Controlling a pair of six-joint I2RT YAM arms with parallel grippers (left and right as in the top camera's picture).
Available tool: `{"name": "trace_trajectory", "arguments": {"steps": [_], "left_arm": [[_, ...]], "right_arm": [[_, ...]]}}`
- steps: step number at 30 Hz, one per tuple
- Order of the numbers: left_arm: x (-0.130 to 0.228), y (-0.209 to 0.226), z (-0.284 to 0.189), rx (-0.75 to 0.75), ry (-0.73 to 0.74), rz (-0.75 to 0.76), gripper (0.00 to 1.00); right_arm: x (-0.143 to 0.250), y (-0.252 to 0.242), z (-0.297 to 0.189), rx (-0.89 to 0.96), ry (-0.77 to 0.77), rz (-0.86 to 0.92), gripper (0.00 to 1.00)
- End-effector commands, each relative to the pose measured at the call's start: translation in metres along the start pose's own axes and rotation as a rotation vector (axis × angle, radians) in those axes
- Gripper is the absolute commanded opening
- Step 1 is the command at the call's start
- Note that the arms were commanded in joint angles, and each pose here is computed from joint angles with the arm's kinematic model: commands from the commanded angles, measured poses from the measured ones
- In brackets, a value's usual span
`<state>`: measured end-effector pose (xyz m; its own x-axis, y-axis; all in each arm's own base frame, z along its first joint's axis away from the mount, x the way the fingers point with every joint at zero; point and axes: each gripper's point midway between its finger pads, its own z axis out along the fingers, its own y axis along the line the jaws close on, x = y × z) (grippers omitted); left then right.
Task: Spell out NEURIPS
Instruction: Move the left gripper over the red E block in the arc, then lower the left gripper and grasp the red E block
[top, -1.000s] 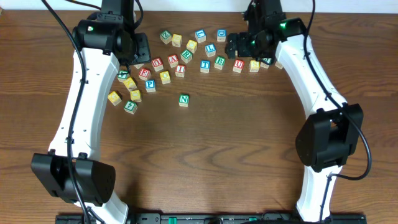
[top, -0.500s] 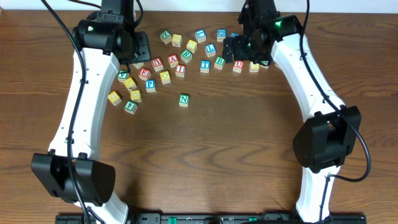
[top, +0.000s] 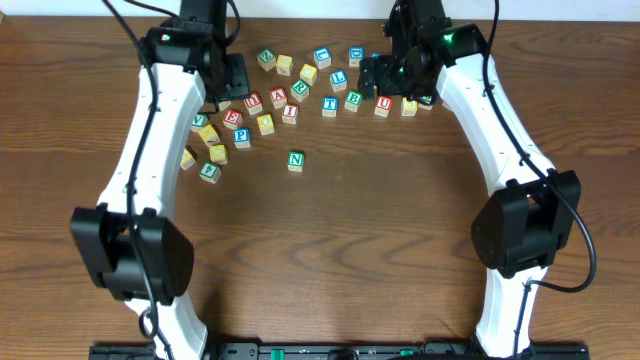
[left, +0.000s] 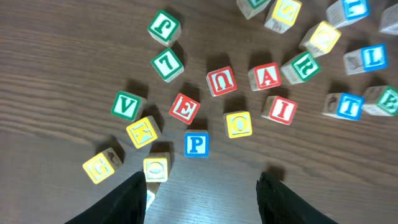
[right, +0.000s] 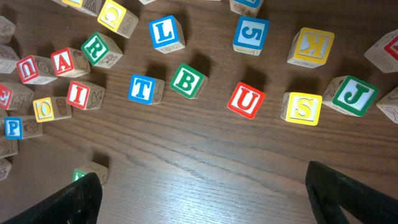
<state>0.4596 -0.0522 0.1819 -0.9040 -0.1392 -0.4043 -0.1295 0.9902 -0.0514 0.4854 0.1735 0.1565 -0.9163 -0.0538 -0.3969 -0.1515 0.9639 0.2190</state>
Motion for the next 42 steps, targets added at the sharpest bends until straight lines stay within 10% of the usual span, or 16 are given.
{"name": "trace_trajectory", "arguments": {"steps": [1,14,42], "left_arm": [[0.007,0.001,0.022,-0.016,0.046,0.092,0.56],[0.036,0.009,0.103,-0.024,0.226,0.360,0.56],[0.031,0.016,0.140,-0.027,0.212,0.368,0.56]], "right_arm": [[-0.004,0.011,-0.004,-0.008,-0.018,-0.009,0.99],[-0.004,0.012,-0.004,-0.009,-0.018,-0.010,0.99],[-0.004,0.012,-0.004,-0.009,-0.018,-0.010,0.99]]}}
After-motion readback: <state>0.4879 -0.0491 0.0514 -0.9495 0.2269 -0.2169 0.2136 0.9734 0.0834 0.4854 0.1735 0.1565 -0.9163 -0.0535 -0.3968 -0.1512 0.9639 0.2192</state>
